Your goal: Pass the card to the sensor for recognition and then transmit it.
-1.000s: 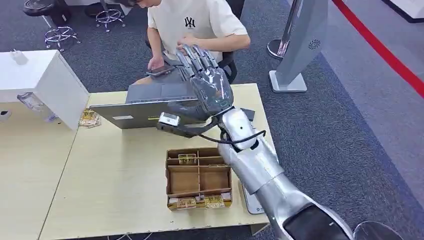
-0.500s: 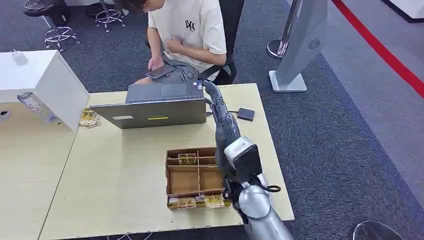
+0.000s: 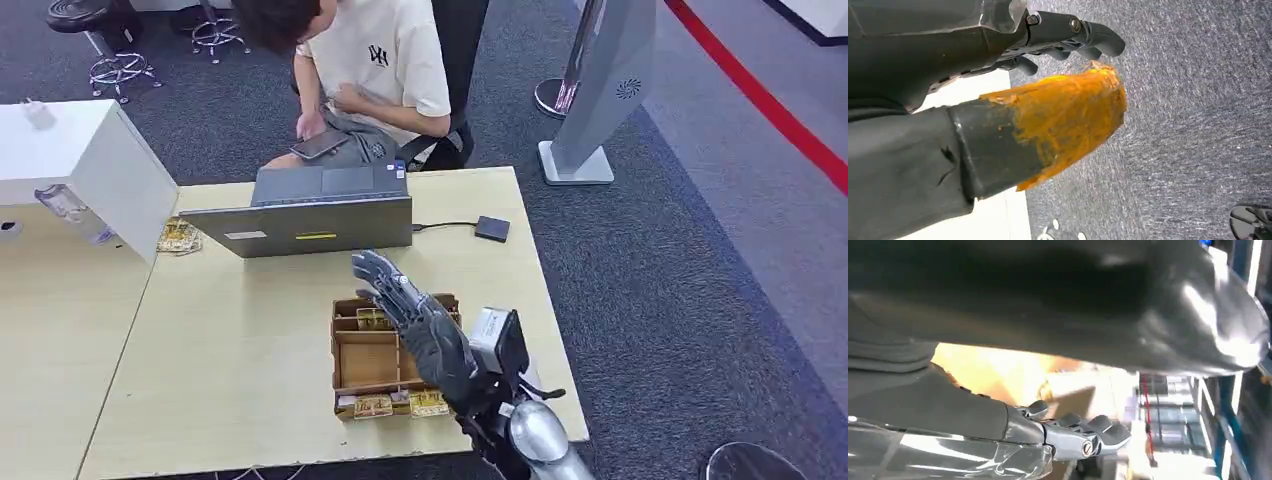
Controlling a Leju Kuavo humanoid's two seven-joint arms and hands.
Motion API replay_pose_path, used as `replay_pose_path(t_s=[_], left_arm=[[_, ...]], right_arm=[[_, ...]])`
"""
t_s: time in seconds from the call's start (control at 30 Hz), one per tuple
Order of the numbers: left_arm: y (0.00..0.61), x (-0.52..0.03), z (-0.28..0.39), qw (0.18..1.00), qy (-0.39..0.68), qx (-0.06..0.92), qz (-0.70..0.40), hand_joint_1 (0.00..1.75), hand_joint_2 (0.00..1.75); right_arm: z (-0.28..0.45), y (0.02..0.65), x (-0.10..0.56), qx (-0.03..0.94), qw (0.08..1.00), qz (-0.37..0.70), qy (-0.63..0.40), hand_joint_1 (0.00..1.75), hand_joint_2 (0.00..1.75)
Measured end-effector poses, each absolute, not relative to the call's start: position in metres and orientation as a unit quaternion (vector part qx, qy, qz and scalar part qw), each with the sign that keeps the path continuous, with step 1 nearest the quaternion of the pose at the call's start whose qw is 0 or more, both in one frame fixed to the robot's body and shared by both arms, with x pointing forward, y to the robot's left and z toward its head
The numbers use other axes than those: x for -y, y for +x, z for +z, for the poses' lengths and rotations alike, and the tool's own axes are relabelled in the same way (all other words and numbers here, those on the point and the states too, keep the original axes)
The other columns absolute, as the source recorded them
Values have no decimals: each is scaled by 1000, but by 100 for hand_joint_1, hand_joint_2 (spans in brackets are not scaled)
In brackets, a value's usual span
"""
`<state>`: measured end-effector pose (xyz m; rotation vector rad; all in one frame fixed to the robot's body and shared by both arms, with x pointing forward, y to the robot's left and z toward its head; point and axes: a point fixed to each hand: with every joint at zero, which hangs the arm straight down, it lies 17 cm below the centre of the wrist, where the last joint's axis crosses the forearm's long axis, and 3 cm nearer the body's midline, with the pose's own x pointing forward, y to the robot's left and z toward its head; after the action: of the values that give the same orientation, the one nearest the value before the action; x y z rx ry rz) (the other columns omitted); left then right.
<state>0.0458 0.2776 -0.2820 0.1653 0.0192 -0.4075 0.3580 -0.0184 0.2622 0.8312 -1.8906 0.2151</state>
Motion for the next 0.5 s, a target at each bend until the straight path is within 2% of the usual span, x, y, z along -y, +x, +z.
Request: replay_pose_path(t_s=[0.2,0.33,0.37,0.5], left_arm=[[46,-277,-282,976,81,-10,-204,0,0],[46,-277,-282,975,79,-10,-208,0,0],[46,-277,-282,975,79,-11,-208,0,0],[46,-277,-282,975,79,-11,-207,0,0]], right_arm=[[248,321,-3,752,482,153,423,0,0],[233,313,-10,751,481,188,412,0,0],[231,313,-10,753,481,193,405,0,175],[220,314,-12,770,481,218,359,0,175]])
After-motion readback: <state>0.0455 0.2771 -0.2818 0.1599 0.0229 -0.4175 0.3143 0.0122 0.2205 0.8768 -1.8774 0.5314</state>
